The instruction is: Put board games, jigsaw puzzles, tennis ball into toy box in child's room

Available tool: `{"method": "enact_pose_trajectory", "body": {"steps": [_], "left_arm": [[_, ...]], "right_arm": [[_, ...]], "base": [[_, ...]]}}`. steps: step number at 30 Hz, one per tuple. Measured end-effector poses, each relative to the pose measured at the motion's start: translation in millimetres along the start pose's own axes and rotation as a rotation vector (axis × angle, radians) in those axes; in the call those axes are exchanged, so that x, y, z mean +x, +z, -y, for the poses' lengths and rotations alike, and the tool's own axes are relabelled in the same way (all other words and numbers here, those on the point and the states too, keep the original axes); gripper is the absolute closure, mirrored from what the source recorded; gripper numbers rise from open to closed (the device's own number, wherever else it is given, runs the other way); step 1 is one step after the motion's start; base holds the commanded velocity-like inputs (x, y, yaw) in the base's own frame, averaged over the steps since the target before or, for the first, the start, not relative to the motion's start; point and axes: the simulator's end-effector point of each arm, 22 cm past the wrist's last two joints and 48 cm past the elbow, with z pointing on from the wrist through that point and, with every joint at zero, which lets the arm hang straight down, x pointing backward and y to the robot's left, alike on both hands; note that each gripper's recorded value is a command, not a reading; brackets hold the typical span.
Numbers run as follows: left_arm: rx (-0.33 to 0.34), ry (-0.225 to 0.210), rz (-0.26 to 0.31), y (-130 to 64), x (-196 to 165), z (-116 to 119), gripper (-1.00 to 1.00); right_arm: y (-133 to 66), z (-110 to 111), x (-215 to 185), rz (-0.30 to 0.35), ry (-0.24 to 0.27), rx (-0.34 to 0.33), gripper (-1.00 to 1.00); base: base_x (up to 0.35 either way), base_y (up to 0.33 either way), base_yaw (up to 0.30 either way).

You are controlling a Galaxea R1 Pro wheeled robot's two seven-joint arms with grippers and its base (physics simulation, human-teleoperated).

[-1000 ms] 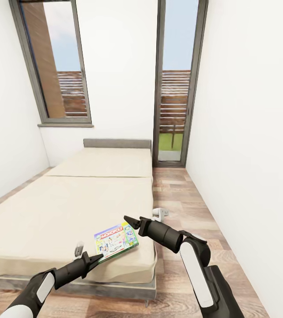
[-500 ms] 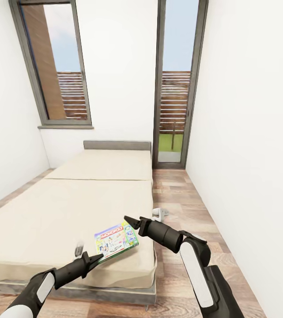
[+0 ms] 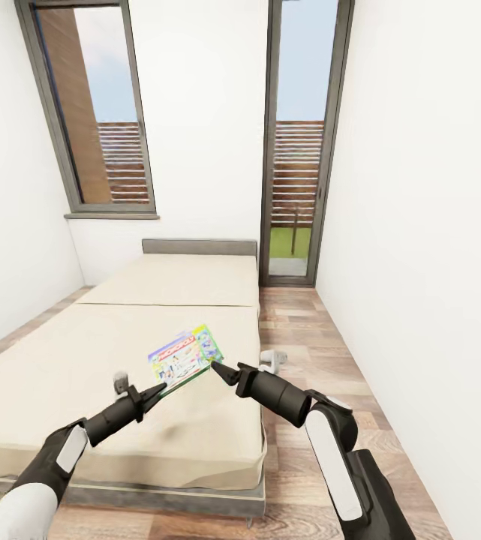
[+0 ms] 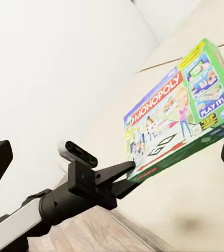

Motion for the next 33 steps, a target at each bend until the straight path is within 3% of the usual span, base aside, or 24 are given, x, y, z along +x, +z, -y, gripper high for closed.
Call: {"method": "enact_pose_trajectory", "body": {"steps": [14, 27, 33], "left_arm": [[0.066, 0.119, 0.03, 15.8, -42, 52, 1.0], [0.067, 0.099, 0.017, 15.6, -41, 53, 1.0], [0.06, 0.062, -0.01, 15.9, -37, 53, 1.0]], "right_arm": [[1.0, 0, 2, -0.006, -0.008, 0.002, -1.0], [1.3, 0, 2, -0.006, -0.01, 0.003, -1.0], [1.3, 0, 2, -0.007, -0.012, 0.005, -1.0]], "base": [[0.0, 0.0, 0.0], [0.0, 0.0, 0.0], [0.0, 0.0, 0.0]]}}
